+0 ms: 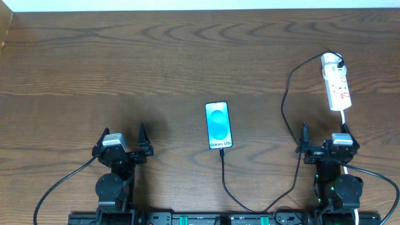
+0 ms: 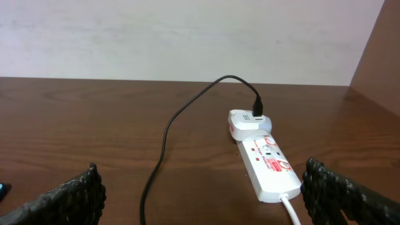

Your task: Plug charger to phone and switch on socket

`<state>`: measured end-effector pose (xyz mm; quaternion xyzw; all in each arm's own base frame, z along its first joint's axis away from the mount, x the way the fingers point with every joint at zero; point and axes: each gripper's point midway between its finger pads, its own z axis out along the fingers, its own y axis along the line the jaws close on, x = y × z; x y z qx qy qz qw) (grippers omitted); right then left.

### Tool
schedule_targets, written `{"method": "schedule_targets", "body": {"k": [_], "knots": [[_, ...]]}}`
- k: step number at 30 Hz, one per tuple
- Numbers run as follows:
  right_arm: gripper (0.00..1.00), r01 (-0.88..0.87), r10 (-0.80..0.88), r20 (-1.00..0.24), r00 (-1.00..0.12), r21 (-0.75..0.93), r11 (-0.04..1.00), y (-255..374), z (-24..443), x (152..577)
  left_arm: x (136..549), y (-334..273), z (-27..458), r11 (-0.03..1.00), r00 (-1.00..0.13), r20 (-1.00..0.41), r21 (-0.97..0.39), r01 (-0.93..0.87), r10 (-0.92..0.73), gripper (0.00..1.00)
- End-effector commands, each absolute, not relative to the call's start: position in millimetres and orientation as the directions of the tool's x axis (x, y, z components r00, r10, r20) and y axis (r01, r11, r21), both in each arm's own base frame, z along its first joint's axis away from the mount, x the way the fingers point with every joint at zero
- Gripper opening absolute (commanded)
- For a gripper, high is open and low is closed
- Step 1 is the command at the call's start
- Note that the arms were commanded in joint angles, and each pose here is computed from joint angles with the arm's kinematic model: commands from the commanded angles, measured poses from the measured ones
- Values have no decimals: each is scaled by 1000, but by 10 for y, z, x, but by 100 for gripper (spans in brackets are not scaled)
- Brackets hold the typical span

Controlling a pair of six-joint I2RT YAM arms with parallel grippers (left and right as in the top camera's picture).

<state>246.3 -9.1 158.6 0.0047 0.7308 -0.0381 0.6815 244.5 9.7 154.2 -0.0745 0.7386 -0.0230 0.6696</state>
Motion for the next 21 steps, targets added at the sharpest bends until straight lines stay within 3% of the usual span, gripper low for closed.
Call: {"method": "schedule_targets", "body": {"k": [1,21], "knots": [[99,69,-32,-997,-66,-37,997,-102,1592,2459,2433,131,1367,988,-142,-982,-114,-101,-128,98],[99,69,-32,-997,-66,-37,997,-102,1592,2459,2433,131,1367,988,-142,-982,-113,-101,-127,98]]}}
